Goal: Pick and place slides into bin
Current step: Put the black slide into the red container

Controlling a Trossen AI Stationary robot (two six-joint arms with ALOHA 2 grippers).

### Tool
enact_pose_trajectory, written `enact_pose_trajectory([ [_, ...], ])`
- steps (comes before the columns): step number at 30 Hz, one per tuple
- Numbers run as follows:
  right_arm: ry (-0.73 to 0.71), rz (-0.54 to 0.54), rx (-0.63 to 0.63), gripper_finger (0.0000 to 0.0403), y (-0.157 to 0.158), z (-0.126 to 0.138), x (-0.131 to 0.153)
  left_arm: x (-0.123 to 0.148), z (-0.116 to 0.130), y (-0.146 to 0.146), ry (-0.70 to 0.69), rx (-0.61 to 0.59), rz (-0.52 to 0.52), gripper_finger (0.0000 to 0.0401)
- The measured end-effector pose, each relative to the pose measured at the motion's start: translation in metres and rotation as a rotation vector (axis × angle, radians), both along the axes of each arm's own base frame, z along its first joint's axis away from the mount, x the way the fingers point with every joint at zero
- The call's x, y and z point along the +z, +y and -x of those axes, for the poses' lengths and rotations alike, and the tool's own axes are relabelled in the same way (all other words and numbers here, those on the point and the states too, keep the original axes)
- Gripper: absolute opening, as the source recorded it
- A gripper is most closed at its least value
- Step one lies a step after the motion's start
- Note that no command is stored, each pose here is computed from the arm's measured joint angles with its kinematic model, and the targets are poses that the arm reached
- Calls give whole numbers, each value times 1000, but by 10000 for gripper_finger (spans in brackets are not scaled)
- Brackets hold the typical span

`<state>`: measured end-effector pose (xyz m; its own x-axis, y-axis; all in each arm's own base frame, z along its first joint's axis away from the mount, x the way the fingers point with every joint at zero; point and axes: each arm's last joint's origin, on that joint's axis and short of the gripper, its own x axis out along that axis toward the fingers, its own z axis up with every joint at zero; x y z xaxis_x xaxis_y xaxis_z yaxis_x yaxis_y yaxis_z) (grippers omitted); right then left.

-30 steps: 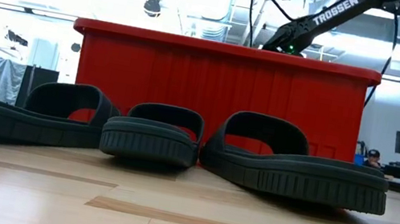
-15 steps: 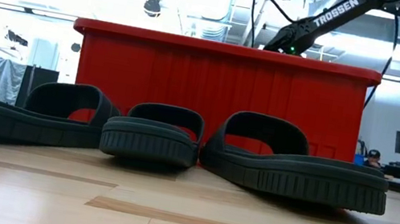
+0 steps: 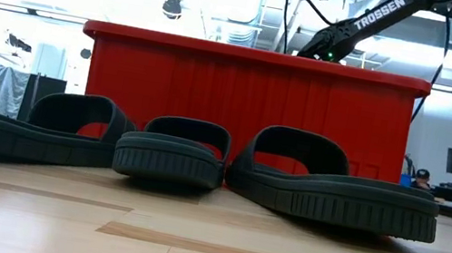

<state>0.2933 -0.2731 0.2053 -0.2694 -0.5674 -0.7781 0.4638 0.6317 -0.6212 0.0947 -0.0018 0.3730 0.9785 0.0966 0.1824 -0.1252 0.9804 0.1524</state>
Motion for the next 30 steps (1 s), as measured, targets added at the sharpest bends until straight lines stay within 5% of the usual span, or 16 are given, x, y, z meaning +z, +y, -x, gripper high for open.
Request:
enact_pose_trajectory([
  [15,1,-2,-8,49,-2,2,0,0,0,0,0,0,0,0],
  [30,2,-2,-11,131,-3,3,0,0,0,0,0,-1,0,0],
])
